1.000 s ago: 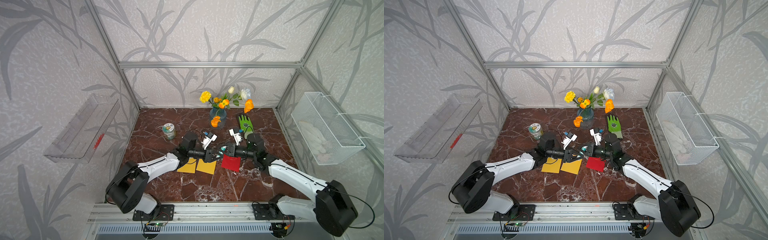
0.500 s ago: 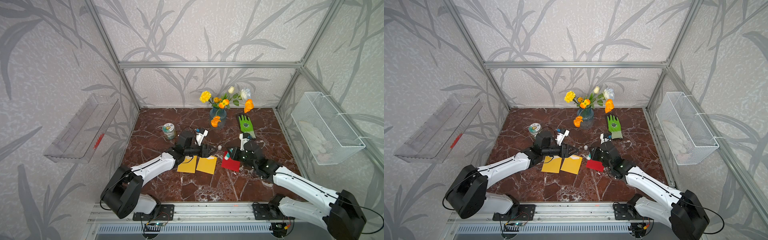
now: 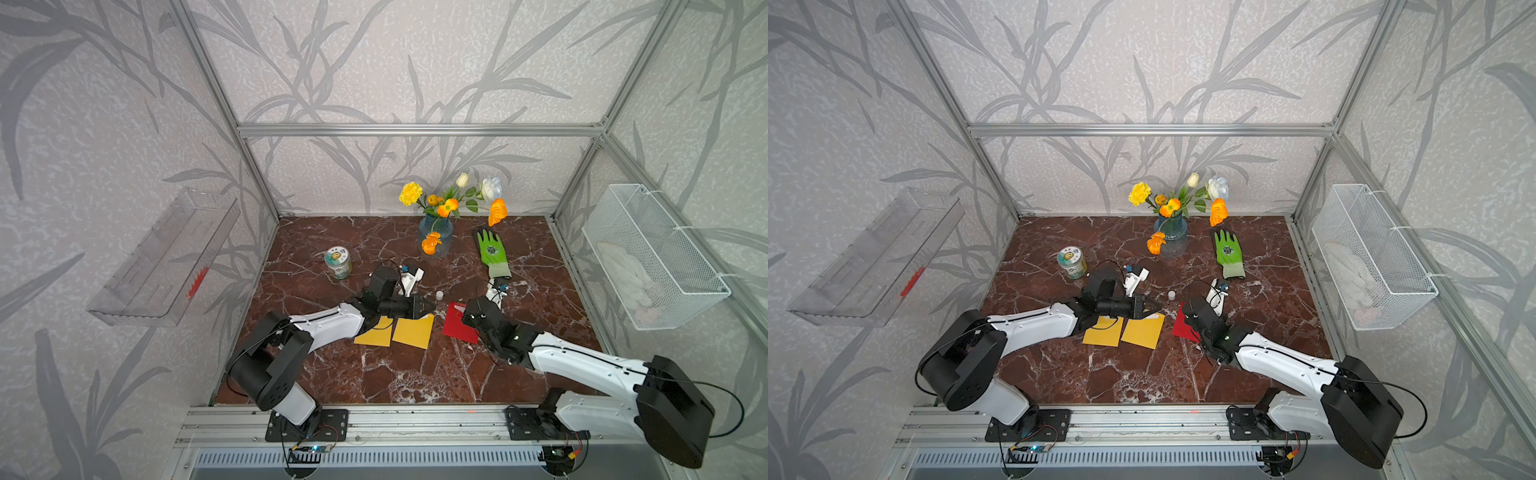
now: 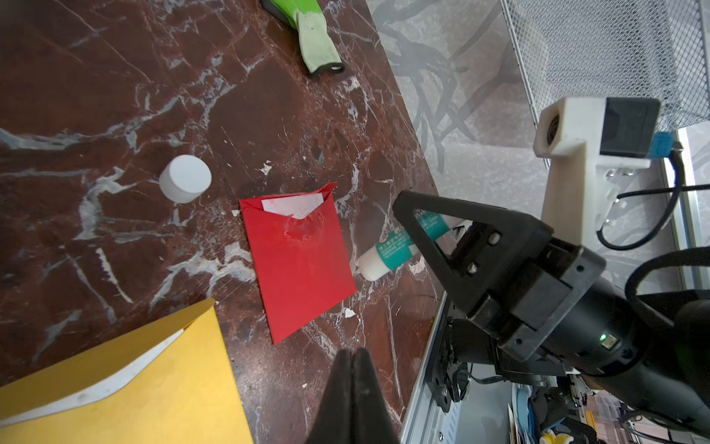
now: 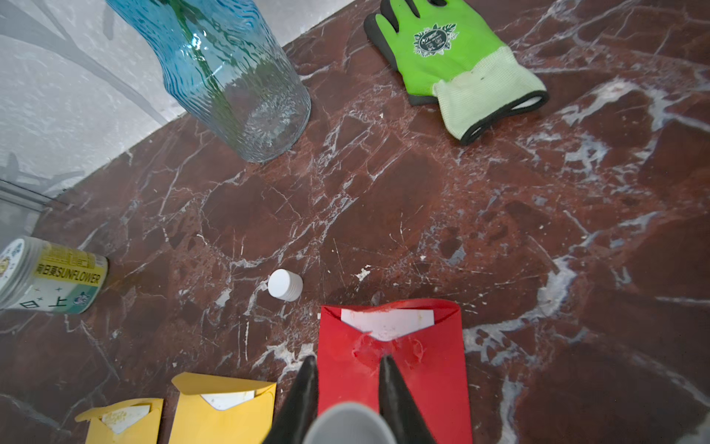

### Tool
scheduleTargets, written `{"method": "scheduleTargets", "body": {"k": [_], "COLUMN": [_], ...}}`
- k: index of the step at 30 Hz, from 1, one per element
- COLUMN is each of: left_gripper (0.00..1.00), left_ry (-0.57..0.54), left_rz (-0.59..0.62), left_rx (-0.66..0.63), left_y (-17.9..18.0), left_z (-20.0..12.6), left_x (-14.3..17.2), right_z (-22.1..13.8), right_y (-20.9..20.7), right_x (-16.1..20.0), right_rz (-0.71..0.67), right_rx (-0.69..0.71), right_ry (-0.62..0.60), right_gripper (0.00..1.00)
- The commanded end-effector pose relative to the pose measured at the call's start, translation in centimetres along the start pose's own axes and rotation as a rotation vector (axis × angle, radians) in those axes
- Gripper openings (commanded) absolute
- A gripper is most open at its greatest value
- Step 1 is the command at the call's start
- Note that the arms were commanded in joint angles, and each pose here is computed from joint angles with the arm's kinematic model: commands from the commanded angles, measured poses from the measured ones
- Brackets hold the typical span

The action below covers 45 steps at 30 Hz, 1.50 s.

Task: Seal the envelope with a glue stick
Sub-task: Apply the envelope at the center of the board.

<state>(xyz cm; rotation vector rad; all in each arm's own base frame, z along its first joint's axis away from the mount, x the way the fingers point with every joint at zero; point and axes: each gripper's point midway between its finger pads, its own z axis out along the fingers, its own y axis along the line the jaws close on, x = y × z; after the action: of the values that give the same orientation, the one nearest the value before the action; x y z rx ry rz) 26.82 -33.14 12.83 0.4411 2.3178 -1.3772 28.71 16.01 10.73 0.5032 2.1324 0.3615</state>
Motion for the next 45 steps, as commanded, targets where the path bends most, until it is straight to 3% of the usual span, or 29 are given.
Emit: {"method": "scheduleTargets", "body": {"k": [1,9,21,45], "left_gripper": [0.00,0.00,0.00,0.00], "left_ry": [0.002,0.080,0.160,0.308], "left_rz": [0.053,0.074,0.038,0.039], "left_rx": [-0.001,-0.076,-0.193,-0.398], "left_y": [-1.1,0.1,3.8,7.8], "left_z": [1.3,4.7,8.3,10.3], "left_x": [-0.4,1.1,2.3,5.4], "right_z": [0.3,0.5,2.6,6.1], "right_y": [-0.3,-0.5,1.0,-0.6], "right_x": [0.2,0.0,-0.2,1.3], "right_rz": [0.111,0.090,-0.126,-0.154], "right_rx": [-0.063,-0.108,-0.031,0.018], "right_ry": [-0.058,-0.120,-0.138,-0.087], "right_gripper": [0.00,0.00,0.00,0.00]}}
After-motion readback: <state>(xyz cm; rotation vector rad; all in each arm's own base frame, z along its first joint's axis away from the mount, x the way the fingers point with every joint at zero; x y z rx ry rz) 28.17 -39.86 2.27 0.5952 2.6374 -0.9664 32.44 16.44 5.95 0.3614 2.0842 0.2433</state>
